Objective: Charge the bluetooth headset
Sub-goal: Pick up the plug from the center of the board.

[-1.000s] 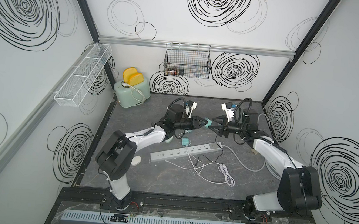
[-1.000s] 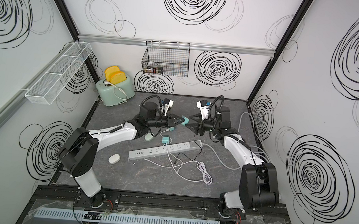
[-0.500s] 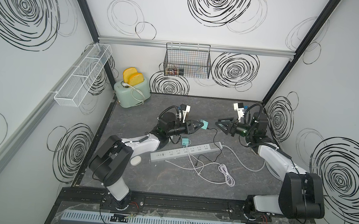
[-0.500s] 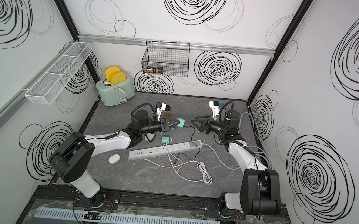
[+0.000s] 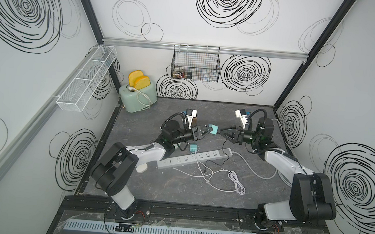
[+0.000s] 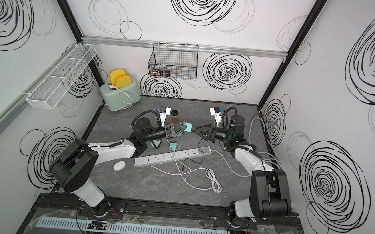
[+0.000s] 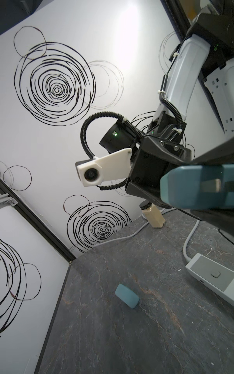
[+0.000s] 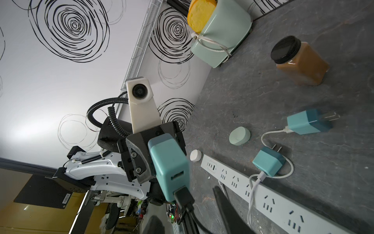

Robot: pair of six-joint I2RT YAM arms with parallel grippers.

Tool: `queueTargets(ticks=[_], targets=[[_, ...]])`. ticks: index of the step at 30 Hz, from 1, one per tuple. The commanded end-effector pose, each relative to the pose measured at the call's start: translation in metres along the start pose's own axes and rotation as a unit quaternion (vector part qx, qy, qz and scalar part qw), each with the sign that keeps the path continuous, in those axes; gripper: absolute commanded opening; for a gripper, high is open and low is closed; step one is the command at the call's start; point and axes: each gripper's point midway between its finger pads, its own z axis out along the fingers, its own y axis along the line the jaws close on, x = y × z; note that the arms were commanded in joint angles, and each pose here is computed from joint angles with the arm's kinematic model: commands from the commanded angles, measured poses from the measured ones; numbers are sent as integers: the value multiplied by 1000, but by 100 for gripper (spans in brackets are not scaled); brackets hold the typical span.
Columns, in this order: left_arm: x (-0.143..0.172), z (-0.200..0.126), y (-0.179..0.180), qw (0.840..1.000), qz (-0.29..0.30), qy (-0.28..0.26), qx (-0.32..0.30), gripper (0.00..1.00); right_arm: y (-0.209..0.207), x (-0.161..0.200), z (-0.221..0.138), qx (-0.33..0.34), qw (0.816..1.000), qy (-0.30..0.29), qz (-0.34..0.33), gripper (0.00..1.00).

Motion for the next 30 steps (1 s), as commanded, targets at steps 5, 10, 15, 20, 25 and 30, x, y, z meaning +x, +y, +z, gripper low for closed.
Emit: queueTargets(ticks=[5, 10, 15, 20, 25, 30], targets=[[-7, -2, -36, 997, 38, -7, 61, 12, 19, -10, 4, -43, 999, 10, -29, 51], [-4, 2, -39, 997, 39, 0, 70, 12, 25, -10, 8, -55, 998, 16, -33, 50], [-3, 4, -42, 996, 42, 1, 76, 12, 31, -11, 14, -66, 997, 20, -34, 48], [-2, 5, -44, 996, 44, 1, 80, 11, 35, -12, 16, -76, 996, 20, -37, 45], [-2, 6, -45, 996, 46, -1, 82, 11, 39, -11, 19, -82, 996, 23, -39, 37], [-2, 8, -44, 995, 44, -2, 87, 11, 41, -12, 19, -83, 995, 22, -45, 33]])
